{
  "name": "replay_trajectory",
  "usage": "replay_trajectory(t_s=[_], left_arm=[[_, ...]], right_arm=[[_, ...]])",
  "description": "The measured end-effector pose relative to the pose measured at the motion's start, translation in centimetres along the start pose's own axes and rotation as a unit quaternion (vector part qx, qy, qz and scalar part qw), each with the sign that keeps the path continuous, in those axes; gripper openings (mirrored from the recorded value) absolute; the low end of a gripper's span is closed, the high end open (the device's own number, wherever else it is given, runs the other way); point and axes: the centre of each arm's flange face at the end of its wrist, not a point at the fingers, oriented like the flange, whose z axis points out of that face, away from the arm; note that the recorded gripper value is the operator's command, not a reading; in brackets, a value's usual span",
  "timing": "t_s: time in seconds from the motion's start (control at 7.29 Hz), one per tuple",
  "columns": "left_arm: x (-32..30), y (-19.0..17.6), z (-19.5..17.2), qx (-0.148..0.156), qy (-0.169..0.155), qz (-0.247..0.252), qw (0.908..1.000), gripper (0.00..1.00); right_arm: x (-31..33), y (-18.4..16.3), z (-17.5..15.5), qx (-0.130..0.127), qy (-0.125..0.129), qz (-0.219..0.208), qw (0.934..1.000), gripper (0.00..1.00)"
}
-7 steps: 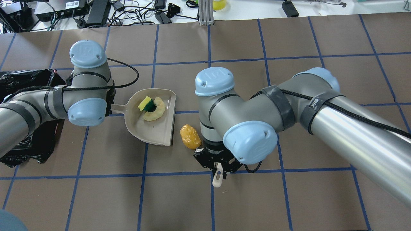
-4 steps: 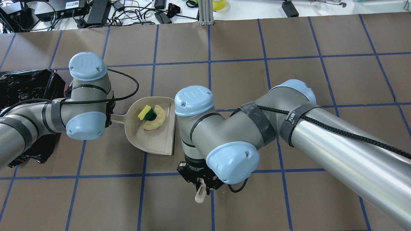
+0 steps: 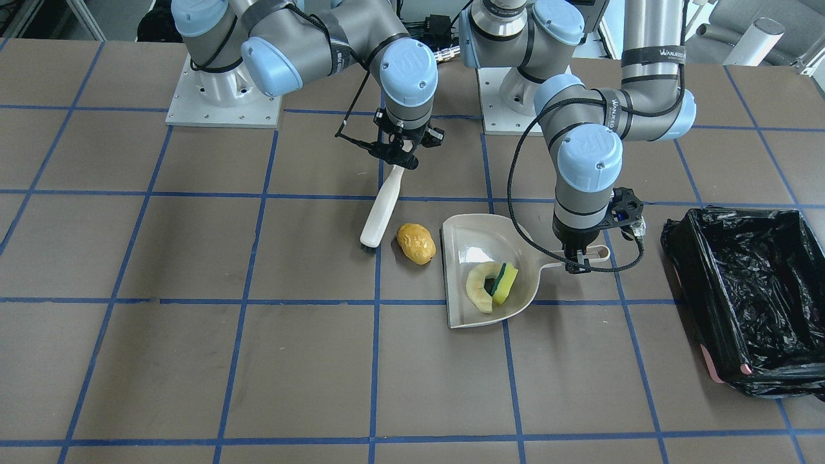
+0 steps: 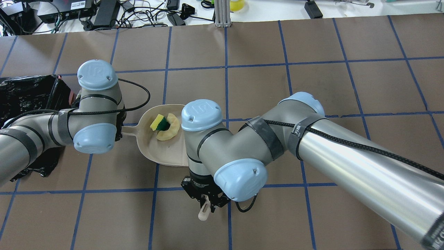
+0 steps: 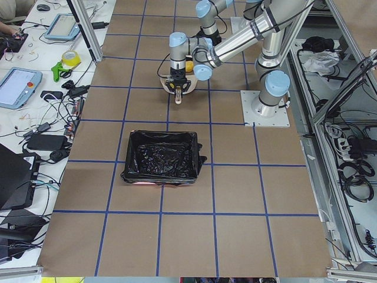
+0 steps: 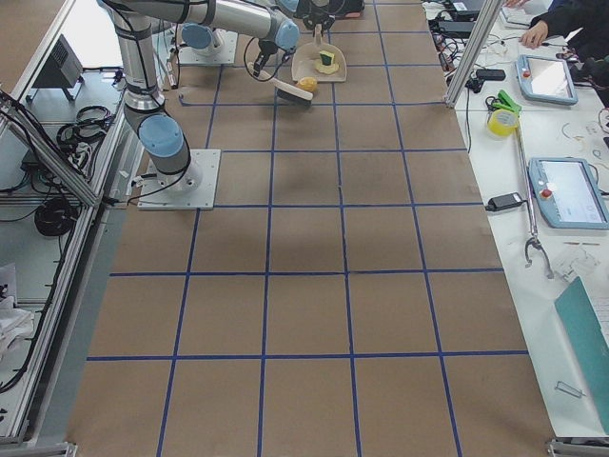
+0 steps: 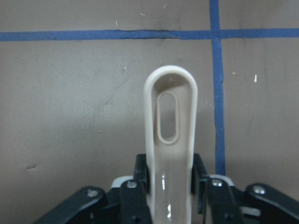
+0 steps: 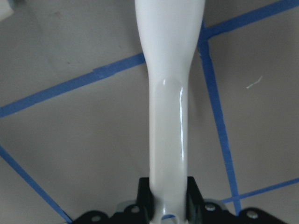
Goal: Sweep and dump trash into bin
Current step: 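Sweep the yellow potato toy into the dustpan with the right gripper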
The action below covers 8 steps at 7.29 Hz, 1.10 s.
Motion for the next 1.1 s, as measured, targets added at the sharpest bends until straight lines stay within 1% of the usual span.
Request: replay_trajectory(t_s=[0.14,0.27,0.41,0.69,0.82,0.96,1.1], left_arm=[[0.0,0.0,0.0,0.000,0.000,-0.001,1.0000,0.00],[0.0,0.0,0.0,0.000,0.000,-0.001,1.0000,0.00],[0.1,0.0,0.0,0.000,0.000,-0.001,1.0000,0.00],[0.2,0.0,-0.1,0.000,0.002,-0.001,1.0000,0.00],[0.3,-0.1,-0.2,0.000,0.003,-0.002,1.0000,0.00],[0.4,-0.1,-0.2,0.000,0.003,-0.002,1.0000,0.00],[0.4,-0.1,-0.3,0.000,0.005,-0.003,1.0000,0.00]], right_arm=[[-1.4,-1.0,0.8,0.009,-0.011,-0.012,0.9998,0.00],[-3.0,-2.0,0.9,0.019,-0.024,-0.030,0.9991,0.00],[-4.9,-3.1,0.4,0.029,-0.037,-0.052,0.9975,0.00],[-9.6,-4.1,-1.4,0.035,-0.073,-0.090,0.9927,0.00],[-11.2,-4.0,-1.5,0.036,-0.079,-0.102,0.9910,0.00],[-11.8,-3.9,-1.4,0.039,-0.076,-0.107,0.9906,0.00],[-11.8,-4.0,-1.3,0.044,-0.062,-0.112,0.9908,0.00]])
